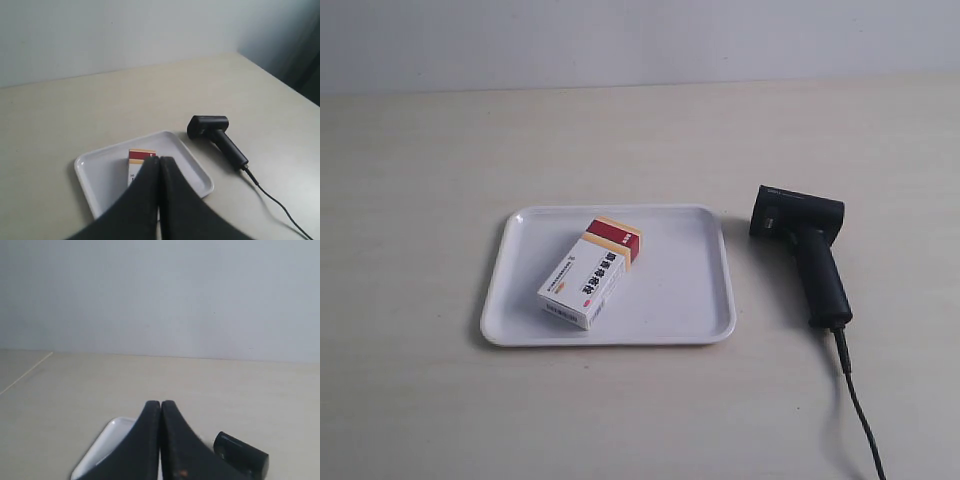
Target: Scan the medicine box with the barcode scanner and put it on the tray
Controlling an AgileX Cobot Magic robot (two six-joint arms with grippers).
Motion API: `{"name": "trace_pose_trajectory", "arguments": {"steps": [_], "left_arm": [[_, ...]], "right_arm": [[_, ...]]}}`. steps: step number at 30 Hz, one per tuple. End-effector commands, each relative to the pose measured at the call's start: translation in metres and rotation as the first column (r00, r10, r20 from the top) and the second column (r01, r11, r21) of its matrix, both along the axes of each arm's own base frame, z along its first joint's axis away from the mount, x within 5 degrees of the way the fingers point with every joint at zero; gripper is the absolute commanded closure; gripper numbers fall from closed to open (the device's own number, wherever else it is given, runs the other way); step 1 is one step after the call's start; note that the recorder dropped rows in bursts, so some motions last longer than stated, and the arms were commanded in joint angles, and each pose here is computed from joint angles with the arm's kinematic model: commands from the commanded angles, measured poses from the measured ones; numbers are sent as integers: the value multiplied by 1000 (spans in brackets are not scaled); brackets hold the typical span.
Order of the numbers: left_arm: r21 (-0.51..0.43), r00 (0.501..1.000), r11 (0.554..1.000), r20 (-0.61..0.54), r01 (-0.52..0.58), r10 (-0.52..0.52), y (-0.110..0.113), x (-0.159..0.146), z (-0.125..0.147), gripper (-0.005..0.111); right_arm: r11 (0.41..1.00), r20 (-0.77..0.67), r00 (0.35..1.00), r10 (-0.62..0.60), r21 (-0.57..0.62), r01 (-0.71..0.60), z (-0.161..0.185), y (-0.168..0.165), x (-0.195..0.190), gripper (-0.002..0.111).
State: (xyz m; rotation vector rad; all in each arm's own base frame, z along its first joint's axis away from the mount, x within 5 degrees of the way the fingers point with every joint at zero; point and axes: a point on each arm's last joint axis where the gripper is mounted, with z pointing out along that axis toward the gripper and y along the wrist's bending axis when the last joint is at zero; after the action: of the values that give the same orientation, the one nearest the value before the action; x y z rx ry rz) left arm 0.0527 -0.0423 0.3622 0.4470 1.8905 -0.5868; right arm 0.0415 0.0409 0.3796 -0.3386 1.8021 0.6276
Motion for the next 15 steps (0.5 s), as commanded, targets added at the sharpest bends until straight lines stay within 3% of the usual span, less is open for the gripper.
{"name": "trace_pose_trajectory", "arguments": {"steps": [1, 5, 11, 15], "left_arm": [[-42, 995, 998, 90, -37, 41, 18, -18, -16, 107], [2, 991, 998, 121, -59, 59, 28, -25, -30, 107], [7, 992, 998, 112, -62, 61, 35, -35, -35, 107], [5, 992, 998, 114, -62, 61, 36, -36, -35, 107]], "right_arm": [[996, 77, 993, -91, -13, 92, -4, -16, -18, 108], [990, 88, 988, -126, -50, 130, -9, -24, -30, 108], [989, 17, 990, -141, 51, 140, -12, -27, -40, 108], [989, 24, 990, -141, 55, 139, -12, -28, -42, 108]]}}
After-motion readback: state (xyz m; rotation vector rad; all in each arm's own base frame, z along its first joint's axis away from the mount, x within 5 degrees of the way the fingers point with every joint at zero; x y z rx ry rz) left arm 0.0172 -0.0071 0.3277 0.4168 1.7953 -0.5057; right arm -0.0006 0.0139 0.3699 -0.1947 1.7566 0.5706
